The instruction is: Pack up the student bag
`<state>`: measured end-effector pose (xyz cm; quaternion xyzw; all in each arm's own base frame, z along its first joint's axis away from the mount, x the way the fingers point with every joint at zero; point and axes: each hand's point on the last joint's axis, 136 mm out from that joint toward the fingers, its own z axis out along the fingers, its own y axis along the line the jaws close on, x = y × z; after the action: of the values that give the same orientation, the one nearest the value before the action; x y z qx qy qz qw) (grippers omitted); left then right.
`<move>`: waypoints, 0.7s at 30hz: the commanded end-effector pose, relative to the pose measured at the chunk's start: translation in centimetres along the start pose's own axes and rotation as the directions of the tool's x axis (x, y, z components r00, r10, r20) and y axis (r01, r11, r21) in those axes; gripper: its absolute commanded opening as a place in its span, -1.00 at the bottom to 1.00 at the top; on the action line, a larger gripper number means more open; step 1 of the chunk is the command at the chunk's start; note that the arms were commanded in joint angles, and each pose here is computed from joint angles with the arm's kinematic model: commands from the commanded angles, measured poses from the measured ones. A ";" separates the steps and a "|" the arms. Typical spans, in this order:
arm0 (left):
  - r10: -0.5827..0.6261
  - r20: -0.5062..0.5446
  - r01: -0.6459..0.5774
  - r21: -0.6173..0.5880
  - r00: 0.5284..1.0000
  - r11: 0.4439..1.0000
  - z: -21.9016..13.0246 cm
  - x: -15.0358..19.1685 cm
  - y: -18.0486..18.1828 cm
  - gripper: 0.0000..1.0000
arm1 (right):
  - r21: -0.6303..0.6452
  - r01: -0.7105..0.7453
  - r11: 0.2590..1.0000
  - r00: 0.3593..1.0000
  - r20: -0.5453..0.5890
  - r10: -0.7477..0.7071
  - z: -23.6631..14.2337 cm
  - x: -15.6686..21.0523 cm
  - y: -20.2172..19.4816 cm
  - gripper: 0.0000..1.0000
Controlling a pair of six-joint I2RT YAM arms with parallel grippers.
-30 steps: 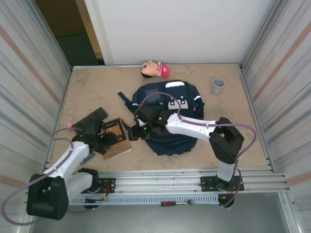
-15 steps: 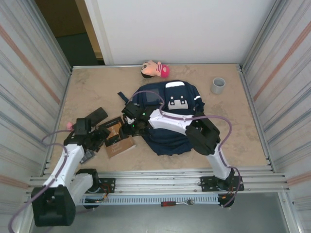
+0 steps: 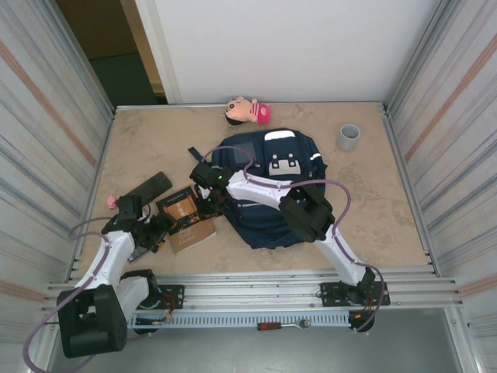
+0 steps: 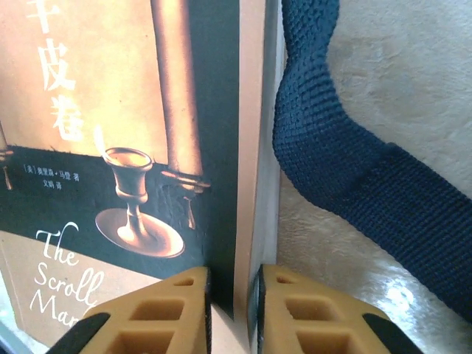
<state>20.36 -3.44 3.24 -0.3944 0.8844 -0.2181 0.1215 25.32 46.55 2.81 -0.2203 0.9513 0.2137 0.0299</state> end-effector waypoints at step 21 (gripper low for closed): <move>0.238 -0.028 -0.222 0.279 0.971 0.934 -3.0 1.5 -10.0 0.17 | -0.043 -0.092 0.995 0.987 -0.140 0.086 2.8 3.2 -1.4 -0.77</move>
<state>24.14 -8.95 9.15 -0.2875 0.8889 -0.3159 0.1657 25.65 46.61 2.80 -0.1966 0.9445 0.2631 -0.0034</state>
